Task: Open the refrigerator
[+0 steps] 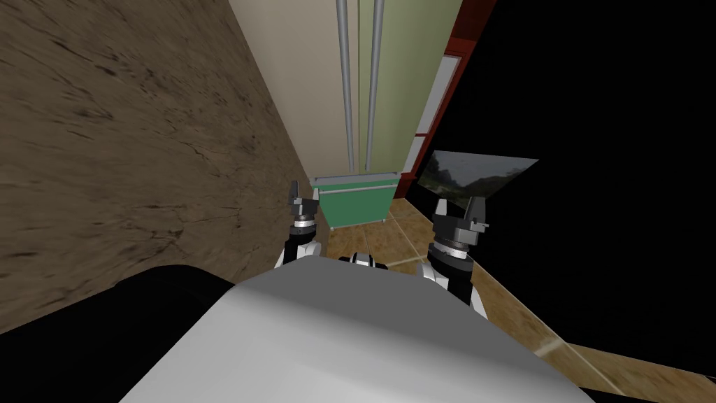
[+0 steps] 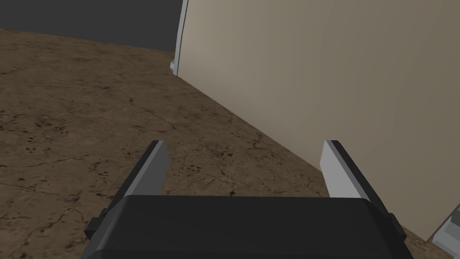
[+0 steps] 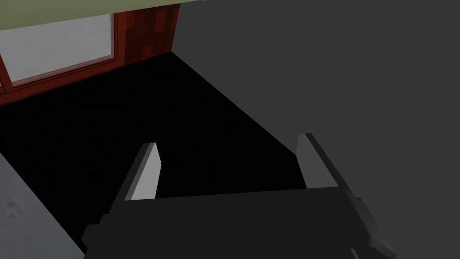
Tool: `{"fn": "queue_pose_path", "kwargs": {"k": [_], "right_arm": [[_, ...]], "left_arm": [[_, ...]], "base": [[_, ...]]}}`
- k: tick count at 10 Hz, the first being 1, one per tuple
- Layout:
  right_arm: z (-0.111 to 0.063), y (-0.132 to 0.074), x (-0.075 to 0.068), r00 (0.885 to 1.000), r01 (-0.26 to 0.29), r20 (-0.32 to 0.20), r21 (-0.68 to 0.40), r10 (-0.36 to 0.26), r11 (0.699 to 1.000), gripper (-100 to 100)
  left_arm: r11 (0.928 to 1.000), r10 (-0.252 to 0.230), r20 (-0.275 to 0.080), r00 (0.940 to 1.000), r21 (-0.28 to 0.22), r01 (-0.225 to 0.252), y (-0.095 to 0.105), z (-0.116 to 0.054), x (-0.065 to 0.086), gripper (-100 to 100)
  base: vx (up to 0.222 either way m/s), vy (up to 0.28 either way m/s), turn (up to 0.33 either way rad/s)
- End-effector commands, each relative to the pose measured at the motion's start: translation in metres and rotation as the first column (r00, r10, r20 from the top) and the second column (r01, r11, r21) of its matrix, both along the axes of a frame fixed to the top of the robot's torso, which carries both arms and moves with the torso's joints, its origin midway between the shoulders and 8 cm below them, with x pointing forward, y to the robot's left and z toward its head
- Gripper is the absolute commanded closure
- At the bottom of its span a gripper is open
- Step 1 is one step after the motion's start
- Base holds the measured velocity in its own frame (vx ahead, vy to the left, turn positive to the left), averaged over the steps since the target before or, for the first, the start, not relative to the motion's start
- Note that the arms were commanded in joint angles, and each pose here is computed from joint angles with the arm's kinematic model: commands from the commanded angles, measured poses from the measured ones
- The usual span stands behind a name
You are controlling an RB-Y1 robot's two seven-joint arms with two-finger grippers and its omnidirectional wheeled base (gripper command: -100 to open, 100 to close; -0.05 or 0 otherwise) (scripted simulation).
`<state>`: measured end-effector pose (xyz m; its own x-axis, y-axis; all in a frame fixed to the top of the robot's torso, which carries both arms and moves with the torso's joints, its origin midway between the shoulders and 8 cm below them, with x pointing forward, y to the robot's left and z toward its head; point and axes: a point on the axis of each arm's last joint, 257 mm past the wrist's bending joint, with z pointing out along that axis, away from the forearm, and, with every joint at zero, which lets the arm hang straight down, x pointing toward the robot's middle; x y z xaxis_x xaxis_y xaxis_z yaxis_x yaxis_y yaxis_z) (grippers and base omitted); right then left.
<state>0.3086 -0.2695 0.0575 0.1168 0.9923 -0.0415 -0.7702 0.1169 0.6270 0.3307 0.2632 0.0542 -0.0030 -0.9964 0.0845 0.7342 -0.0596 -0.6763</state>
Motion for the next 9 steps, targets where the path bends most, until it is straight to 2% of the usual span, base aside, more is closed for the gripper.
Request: {"fn": "queue_pose_path", "kwargs": {"k": [1,4,7,9], "right_arm": [[0.0,0.0,0.0,1.0,0.0,0.0,0.0,0.0,1.0,0],[0.0,0.0,0.0,1.0,0.0,0.0,0.0,0.0,1.0,0],[0.0,0.0,0.0,1.0,0.0,0.0,0.0,0.0,1.0,0],[0.0,0.0,0.0,1.0,0.0,0.0,0.0,0.0,1.0,0]], "left_arm": [[0.9985,-0.024,-0.011,0.9997,0.048,0.025,-0.003,-0.016,0.004,-100],[0.9967,-0.035,-0.016,0.9992,0.072,0.037,0.002,-0.039,0.007,-100],[0.9967,-0.034,-0.029,0.999,0.073,0.036,0.005,-0.052,0.009,-100],[0.9969,-0.032,-0.03,0.9991,0.071,0.034,0.013,-0.068,0.01,-100]], "base": [[0.078,0.023,-0.027],[0.108,0.032,-0.028],[0.073,0.032,-0.01],[0.078,0.03,-0.024]]}}
